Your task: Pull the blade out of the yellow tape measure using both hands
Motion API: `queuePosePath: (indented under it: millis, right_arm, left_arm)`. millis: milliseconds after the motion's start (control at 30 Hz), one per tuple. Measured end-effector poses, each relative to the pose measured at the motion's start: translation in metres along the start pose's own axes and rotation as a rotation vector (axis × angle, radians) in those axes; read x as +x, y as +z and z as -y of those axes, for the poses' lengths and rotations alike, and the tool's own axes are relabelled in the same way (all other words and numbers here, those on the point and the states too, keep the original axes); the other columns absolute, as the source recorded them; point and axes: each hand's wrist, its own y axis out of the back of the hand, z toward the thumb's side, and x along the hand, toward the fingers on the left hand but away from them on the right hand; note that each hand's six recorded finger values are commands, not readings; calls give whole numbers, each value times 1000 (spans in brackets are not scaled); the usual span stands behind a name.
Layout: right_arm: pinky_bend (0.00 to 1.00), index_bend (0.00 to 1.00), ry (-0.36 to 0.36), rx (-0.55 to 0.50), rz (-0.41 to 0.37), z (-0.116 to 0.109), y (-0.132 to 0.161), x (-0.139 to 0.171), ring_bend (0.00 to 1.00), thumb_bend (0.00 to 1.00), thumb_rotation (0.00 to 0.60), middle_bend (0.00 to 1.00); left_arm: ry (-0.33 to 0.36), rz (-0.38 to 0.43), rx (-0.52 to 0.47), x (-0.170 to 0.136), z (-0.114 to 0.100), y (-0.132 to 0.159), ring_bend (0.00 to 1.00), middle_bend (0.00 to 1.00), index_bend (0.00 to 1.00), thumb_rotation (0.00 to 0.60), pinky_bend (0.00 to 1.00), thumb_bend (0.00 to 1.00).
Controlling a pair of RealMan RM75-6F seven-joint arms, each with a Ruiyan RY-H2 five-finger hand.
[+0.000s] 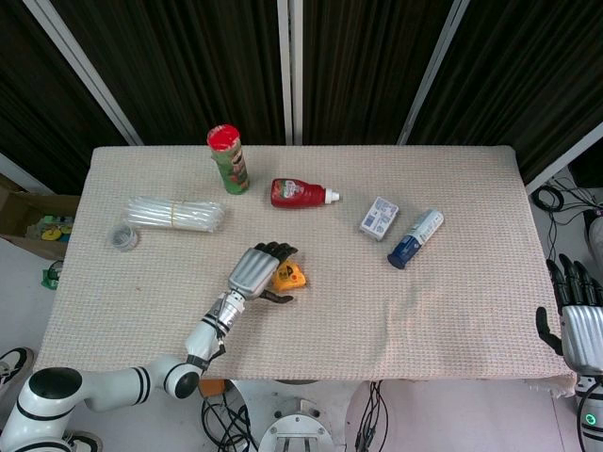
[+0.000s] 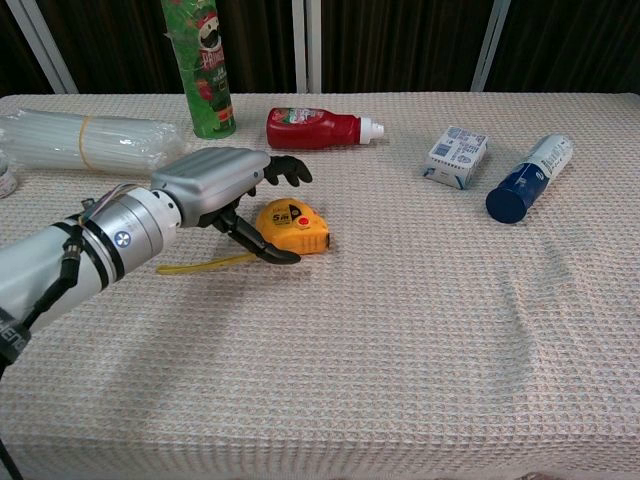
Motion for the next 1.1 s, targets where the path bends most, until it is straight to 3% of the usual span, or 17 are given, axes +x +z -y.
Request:
queuePosePath:
  millis: [333,733,933,1000,1100]
  right_arm:
    - [198,0,4,-19,8,3,-3,2,0,477,600,24]
    - [205,0,13,-22,5,4,-2,8,0,481,600,21]
    - [206,0,14,-17,-2,3,2,6,0,485,600,21]
    - [206,0,17,-16,-3,3,3,5,0,486,600,21]
    - [206,0,21,-15,-2,4,3,5,0,486,600,22]
  left_arm:
    - [-16,-6,1,0,1,0,199,216,219,378,321,2]
    - [0,-16,5,4,2,2,308,334,329,382,471,62]
    - [20,-16,4,5,2,1,365,375,370,446,557,88]
    - [19,-15,0,5,2,2,389,385,385,512,588,92]
    - [17,-15,-2,6,3,1,412,397,390,552,613,94]
